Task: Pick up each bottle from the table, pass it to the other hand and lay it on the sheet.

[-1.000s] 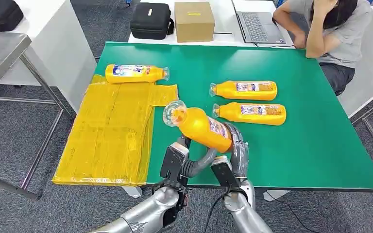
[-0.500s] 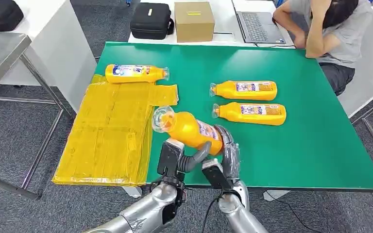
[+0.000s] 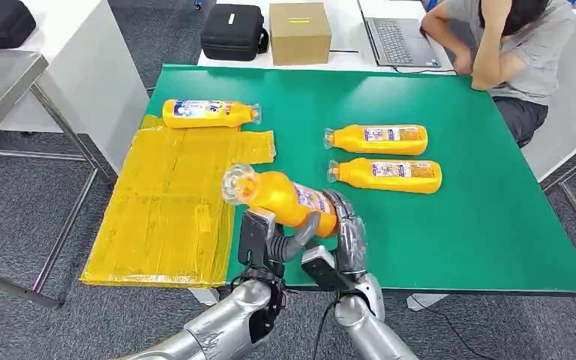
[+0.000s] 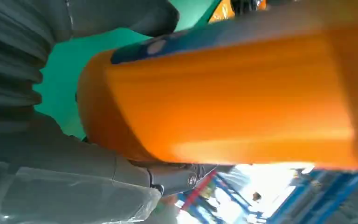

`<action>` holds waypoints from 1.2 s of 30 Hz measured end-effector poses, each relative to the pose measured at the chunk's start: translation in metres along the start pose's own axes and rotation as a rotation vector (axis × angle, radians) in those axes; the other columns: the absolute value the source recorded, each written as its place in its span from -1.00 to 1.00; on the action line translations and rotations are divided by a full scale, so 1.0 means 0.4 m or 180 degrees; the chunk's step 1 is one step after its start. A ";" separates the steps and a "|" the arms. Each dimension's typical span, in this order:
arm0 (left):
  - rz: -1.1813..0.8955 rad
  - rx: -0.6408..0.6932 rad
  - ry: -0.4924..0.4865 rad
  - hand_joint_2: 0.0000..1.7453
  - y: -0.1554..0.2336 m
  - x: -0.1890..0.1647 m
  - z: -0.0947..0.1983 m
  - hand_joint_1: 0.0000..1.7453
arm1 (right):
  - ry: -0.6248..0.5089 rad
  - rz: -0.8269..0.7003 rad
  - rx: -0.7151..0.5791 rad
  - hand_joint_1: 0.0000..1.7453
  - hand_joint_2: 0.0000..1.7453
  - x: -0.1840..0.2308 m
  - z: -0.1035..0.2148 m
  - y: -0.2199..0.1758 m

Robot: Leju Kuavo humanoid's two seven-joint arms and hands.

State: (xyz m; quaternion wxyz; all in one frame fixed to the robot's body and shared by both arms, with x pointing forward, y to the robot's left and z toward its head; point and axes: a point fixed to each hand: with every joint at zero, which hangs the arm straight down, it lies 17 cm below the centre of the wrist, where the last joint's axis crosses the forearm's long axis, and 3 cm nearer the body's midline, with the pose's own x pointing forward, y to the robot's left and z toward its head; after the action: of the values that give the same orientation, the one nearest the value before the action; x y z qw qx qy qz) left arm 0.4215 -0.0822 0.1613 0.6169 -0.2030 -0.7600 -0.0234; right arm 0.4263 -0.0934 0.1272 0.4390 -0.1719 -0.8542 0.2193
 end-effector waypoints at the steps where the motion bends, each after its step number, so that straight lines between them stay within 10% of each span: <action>1: 0.0005 0.0021 0.0010 1.00 0.002 -0.001 0.000 -1.00 | -0.0056 0.0086 0.0044 1.00 1.00 0.004 -0.002 0.005; 3: 0.0020 0.0058 0.0007 1.00 0.007 0.002 -0.004 -1.00 | -0.0097 0.0161 0.0092 1.00 1.00 0.010 -0.003 0.017; 4: 0.0025 0.0068 0.0008 1.00 0.009 0.003 -0.007 -0.44 | -0.0094 0.0162 0.0094 1.00 1.00 0.012 -0.004 0.020; 5: 0.0029 0.0070 0.0007 1.00 0.009 0.004 -0.008 1.00 | -0.0086 0.0159 0.0090 1.00 1.00 0.012 -0.005 0.022; 30: -0.0028 0.0160 -0.0060 1.00 0.039 0.016 -0.021 1.00 | 0.0049 -0.0028 0.0207 1.00 1.00 0.015 0.003 0.083; 33: -0.0005 0.0130 -0.0068 1.00 0.039 0.016 -0.020 1.00 | 0.0037 -0.0007 0.0240 0.50 1.00 0.014 0.006 0.088; 34: 0.0009 0.0128 -0.0063 1.00 0.039 0.014 -0.019 1.00 | 0.0024 0.0011 0.0258 -0.60 1.00 0.015 0.007 0.090; 36: 0.0003 0.0125 -0.0074 1.00 0.042 0.015 -0.019 1.00 | 0.0029 0.0036 0.0295 -1.00 1.00 0.009 0.012 0.096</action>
State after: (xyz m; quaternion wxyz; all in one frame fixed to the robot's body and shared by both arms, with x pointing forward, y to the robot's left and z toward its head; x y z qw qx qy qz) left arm 0.4333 -0.0673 0.1653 0.6120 -0.1914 -0.7673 -0.0057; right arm 0.4242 -0.0602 0.1072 0.4491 -0.1572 -0.8402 0.2603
